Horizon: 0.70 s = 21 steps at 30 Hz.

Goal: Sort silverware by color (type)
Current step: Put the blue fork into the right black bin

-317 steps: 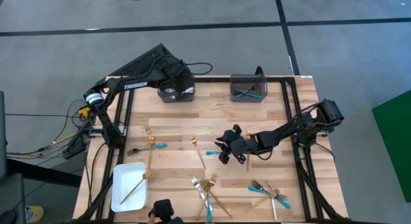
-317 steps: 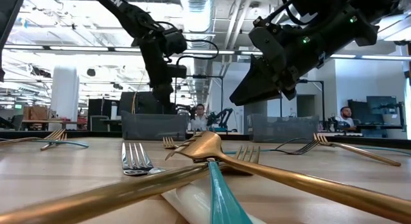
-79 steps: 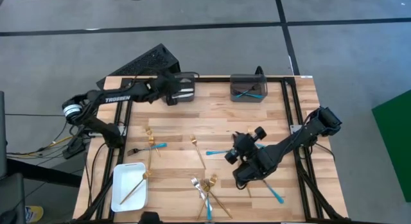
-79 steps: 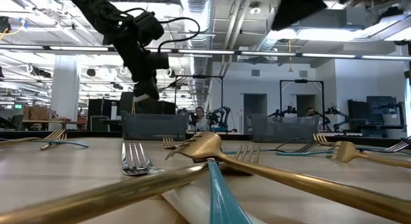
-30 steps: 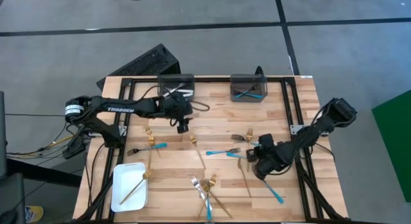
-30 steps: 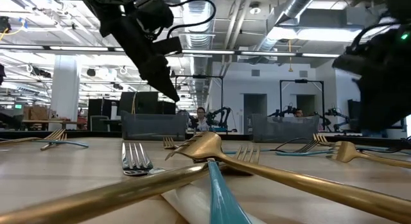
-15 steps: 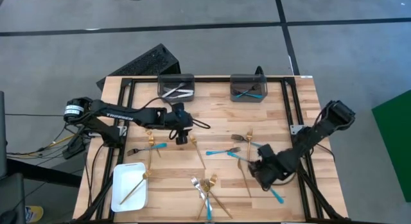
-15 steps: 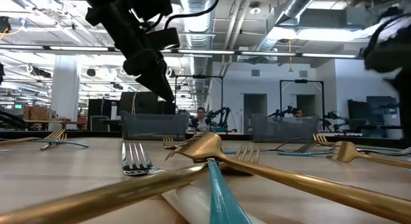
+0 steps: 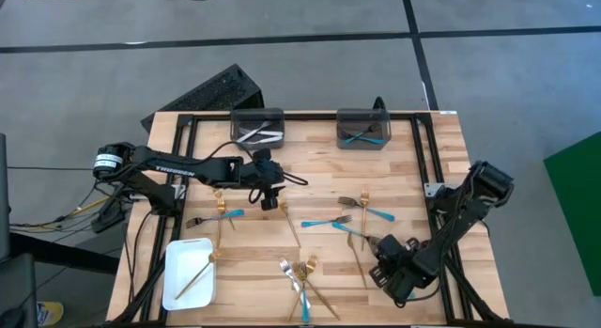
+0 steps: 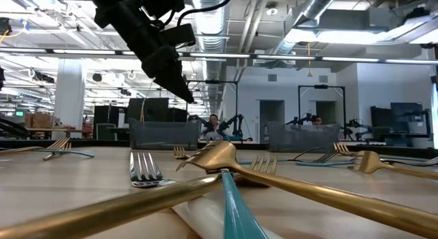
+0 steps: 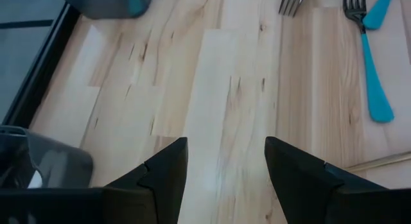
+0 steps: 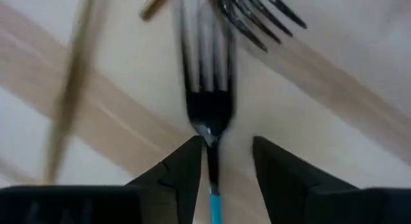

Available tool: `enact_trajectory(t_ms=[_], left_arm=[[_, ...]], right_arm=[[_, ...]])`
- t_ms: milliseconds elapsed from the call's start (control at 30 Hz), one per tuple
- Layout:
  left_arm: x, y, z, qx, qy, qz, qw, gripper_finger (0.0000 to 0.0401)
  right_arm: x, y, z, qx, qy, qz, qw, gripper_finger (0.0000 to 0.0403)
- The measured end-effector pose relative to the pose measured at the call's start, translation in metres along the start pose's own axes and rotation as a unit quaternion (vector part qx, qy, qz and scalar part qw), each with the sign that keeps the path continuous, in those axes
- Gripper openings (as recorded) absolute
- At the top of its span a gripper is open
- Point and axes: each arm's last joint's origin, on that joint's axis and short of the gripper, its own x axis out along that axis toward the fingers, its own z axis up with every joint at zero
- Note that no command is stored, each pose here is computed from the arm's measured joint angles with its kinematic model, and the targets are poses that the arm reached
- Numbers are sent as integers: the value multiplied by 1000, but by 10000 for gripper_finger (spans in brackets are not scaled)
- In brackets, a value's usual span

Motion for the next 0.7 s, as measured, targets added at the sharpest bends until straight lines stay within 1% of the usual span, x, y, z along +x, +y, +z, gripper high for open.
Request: enact_trajectory(t_ms=[167, 267, 333, 433, 500, 567, 700], left_arm=[[0, 0, 0, 3, -1, 0, 1000, 196], [0, 0, 2, 6, -9, 1, 1000, 196], [0, 0, 2, 6, -11, 1, 1000, 196], [0, 0, 2, 7, -10, 1, 1000, 196], [0, 0, 2, 6, -10, 1, 1000, 196], [0, 0, 2, 6, -10, 1, 1000, 196], [0, 0, 2, 9, -10, 1, 1000, 196]], right_arm=[[10, 7, -5, -36, 5, -12, 999, 157], [6, 11, -5, -41, 8, -33, 999, 138], [1, 13, -5, -48, 15, -54, 997, 111], [-5, 12, -4, -80, 33, -81, 993, 54], [-9, 16, -3, -101, 39, -81, 991, 21], [-13, 20, 1, -109, 41, -76, 990, 14], [-18, 25, 16, -140, 37, -94, 985, 17]])
